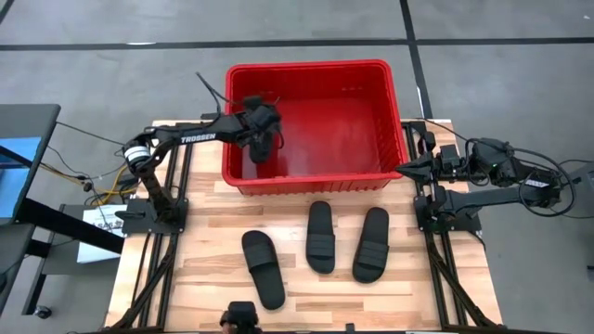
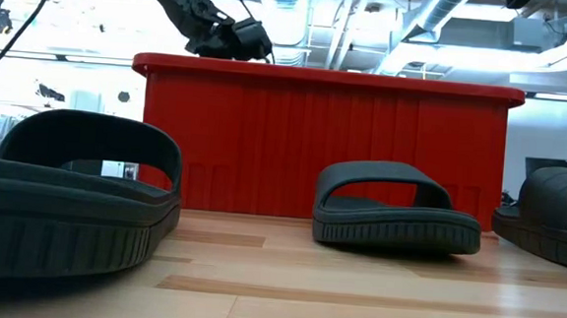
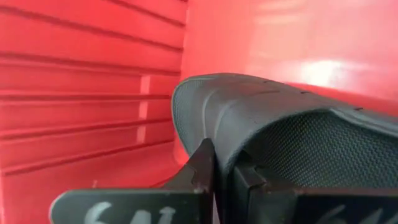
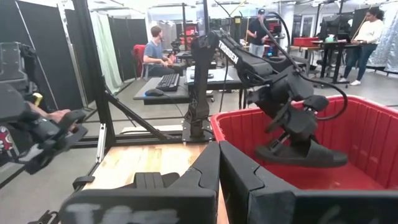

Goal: Pick and place slides into bin
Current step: Put the black slides into the red bin

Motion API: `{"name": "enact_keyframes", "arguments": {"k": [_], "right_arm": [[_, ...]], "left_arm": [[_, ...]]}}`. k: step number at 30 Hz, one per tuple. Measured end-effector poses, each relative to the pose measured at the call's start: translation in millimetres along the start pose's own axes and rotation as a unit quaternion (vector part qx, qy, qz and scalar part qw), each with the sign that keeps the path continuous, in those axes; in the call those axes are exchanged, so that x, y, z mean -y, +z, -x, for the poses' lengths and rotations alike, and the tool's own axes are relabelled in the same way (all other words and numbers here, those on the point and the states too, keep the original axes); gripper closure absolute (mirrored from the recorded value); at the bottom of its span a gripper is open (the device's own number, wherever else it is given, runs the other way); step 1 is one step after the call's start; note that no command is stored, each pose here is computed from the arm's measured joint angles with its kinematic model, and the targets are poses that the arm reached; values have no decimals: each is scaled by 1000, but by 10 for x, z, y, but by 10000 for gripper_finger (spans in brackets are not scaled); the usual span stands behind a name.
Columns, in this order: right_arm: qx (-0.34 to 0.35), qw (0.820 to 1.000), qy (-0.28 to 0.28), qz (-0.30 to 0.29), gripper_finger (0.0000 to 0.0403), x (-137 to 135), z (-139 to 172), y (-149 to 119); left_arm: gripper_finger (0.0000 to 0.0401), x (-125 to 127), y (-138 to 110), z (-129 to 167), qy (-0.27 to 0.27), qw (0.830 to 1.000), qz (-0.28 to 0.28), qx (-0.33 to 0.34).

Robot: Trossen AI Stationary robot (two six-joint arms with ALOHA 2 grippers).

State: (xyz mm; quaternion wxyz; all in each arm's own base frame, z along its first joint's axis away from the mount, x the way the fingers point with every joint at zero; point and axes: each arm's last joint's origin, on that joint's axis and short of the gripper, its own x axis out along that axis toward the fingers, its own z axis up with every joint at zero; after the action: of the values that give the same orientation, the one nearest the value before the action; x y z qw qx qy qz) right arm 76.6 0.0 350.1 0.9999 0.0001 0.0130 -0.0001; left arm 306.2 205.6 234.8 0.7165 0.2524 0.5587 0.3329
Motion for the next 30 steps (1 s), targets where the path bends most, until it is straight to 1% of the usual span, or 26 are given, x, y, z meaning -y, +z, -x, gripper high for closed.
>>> {"name": "enact_keyframes", "arguments": {"k": [2,6,8,12,21,30], "right_arm": [[0,1000,0,0,403,0,0,0],[0,1000,0,0,403,0,0,-1],[0,1000,0,0,403,0,0,-1],[0,1000,0,0,403,0,0,-1],[0,1000,0,0,403,0,-1,-1],[0,1000,0,0,403,0,0,-1]], "left_arm": [[401,-37,-64,-61,9,1000,-7,-15],[401,-120,-154,-144,-3,1000,5,-22],[401,-140,-164,-155,2,1000,8,-24],[401,-126,-157,-169,-13,1000,9,-13],[400,-108,-157,-191,-15,1000,8,-16],[369,-110,-165,-198,-21,1000,3,-15]]}}
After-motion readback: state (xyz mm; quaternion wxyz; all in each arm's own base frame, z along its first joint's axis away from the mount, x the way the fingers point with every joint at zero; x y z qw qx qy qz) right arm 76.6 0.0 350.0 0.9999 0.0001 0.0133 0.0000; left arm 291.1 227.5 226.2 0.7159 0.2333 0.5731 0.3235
